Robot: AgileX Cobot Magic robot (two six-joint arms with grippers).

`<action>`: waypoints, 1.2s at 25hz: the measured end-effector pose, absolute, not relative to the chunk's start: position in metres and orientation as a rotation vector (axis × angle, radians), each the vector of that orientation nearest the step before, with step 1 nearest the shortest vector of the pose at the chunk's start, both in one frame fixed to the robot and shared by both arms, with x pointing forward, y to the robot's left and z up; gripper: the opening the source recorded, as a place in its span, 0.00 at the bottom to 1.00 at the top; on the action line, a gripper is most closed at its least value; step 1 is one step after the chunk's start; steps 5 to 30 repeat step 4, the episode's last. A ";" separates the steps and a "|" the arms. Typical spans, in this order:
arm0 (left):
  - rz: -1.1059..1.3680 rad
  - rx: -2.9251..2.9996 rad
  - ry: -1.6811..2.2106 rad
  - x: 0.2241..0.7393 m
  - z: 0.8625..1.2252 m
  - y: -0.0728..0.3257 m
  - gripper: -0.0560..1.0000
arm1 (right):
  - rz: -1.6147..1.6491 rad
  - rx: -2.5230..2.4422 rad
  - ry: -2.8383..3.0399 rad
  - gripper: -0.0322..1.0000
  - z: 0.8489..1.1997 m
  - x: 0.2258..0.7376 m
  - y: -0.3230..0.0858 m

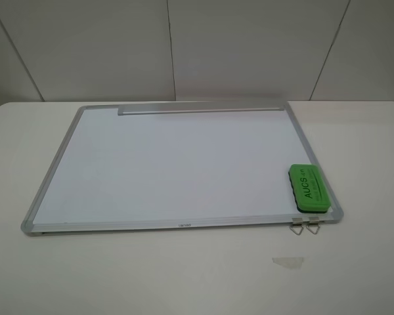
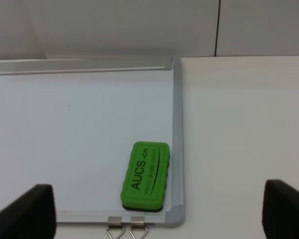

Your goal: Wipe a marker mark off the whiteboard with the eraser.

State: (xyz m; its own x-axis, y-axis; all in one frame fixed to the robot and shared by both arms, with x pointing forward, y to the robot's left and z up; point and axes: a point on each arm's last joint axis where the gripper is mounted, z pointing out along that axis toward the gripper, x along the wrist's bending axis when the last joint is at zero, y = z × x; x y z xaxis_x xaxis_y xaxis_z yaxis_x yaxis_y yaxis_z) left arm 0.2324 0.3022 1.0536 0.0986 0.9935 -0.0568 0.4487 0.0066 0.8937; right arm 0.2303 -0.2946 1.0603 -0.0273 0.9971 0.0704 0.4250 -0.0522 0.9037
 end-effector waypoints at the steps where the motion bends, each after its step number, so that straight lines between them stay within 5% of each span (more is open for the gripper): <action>1: 0.846 1.564 1.467 0.232 1.054 0.302 0.70 | 1.048 1.556 1.529 0.83 1.060 0.230 -0.295; 30: 0.846 1.564 1.467 0.232 1.054 0.302 0.70 | 1.048 1.556 1.529 0.83 1.060 0.230 -0.295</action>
